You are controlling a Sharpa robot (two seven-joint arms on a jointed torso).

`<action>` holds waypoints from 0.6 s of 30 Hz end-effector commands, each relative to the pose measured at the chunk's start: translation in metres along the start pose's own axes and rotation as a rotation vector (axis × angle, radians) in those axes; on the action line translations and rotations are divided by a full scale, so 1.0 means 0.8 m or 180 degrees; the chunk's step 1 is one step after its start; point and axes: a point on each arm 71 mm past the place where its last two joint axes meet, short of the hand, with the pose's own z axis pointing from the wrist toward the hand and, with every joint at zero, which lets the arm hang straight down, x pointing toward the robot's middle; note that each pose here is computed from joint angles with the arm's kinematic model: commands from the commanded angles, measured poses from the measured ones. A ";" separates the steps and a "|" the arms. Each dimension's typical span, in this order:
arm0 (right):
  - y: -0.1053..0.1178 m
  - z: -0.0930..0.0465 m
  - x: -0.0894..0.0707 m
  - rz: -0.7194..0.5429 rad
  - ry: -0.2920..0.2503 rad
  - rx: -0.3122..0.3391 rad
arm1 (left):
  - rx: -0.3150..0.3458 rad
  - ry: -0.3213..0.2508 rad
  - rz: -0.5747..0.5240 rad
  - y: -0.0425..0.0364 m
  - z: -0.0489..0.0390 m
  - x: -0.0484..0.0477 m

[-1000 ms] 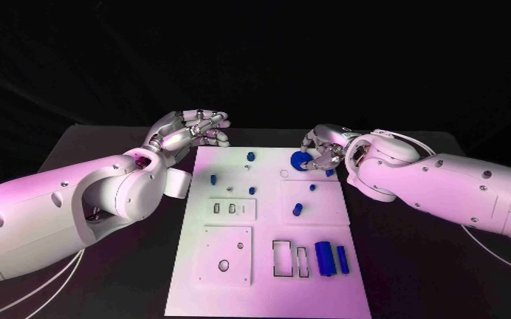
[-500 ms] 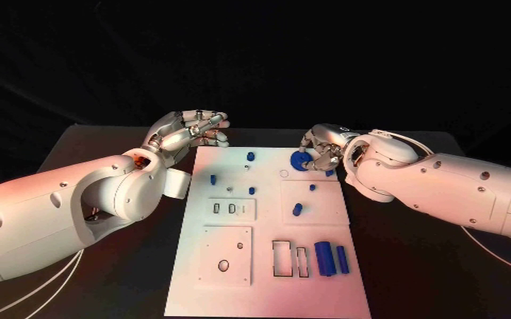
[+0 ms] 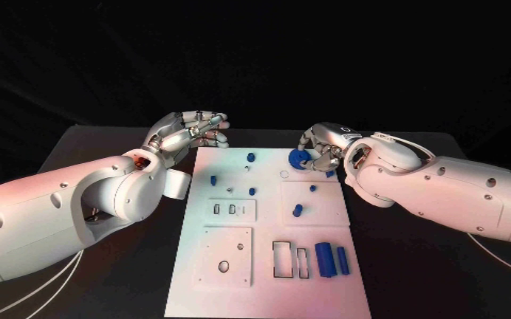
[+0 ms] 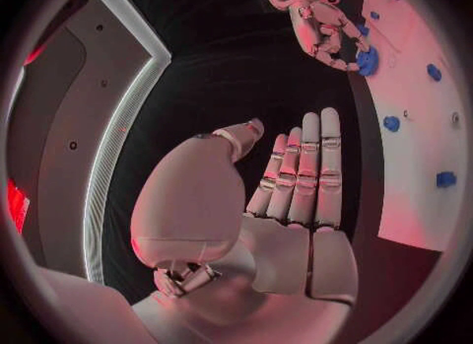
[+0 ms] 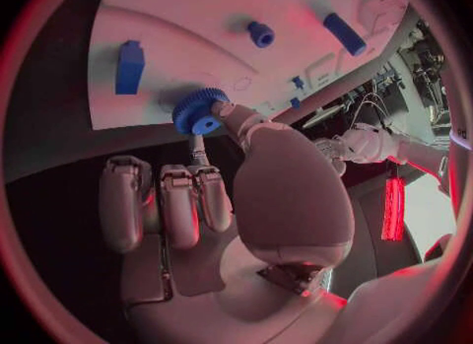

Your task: Assemble the parts on the task board

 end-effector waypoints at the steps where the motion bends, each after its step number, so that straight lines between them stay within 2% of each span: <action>1: 0.014 -0.004 -0.009 -0.0138 -0.0221 -0.0113 | 0.0017 0.0067 -0.0022 -0.0010 0.001 0.002; 8: 0.055 -0.008 -0.012 -0.0301 -0.0337 -0.0412 | 0.0016 0.0072 -0.0024 -0.0007 0.001 0.003; 13: 0.098 -0.008 -0.007 -0.0468 -0.0464 -0.0694 | 0.0020 0.0065 -0.0021 -0.0004 0.002 0.002; 18: 0.124 -0.004 -0.001 -0.0561 -0.0518 -0.0839 | 0.0026 0.0059 -0.0018 -0.0002 0.003 0.002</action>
